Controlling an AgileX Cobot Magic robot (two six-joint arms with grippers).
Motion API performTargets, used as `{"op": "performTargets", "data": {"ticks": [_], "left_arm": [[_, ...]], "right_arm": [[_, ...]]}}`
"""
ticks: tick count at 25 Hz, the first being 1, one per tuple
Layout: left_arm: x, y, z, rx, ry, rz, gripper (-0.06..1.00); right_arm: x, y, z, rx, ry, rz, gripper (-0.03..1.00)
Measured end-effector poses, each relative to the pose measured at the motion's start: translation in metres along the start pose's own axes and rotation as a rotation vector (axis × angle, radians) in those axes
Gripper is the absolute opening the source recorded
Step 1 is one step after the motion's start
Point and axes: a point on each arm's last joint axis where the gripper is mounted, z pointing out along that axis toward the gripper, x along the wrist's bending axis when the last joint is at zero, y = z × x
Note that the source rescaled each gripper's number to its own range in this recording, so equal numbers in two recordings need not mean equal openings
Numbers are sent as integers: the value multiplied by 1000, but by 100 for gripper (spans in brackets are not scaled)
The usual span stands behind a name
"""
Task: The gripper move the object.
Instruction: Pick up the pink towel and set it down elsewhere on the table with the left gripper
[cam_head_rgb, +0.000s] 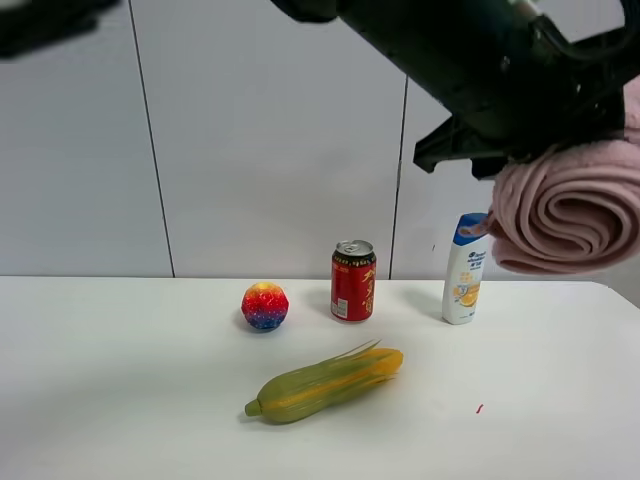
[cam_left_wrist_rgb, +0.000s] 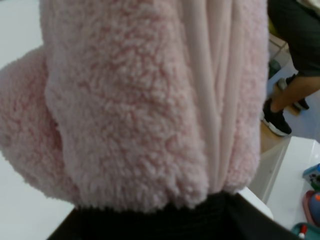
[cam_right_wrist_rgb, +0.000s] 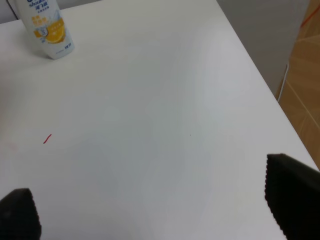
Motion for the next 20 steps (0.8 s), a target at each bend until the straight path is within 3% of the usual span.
{"op": "performTargets", "data": {"ticks": [10,20], "left_arm": [[56,-40,67,37,65,-279,0],[90,-77,102,97,139,-335,0]], "right_arm": [[0,0,0,0,0,0,100],[0,0,0,0,0,0,100]]}}
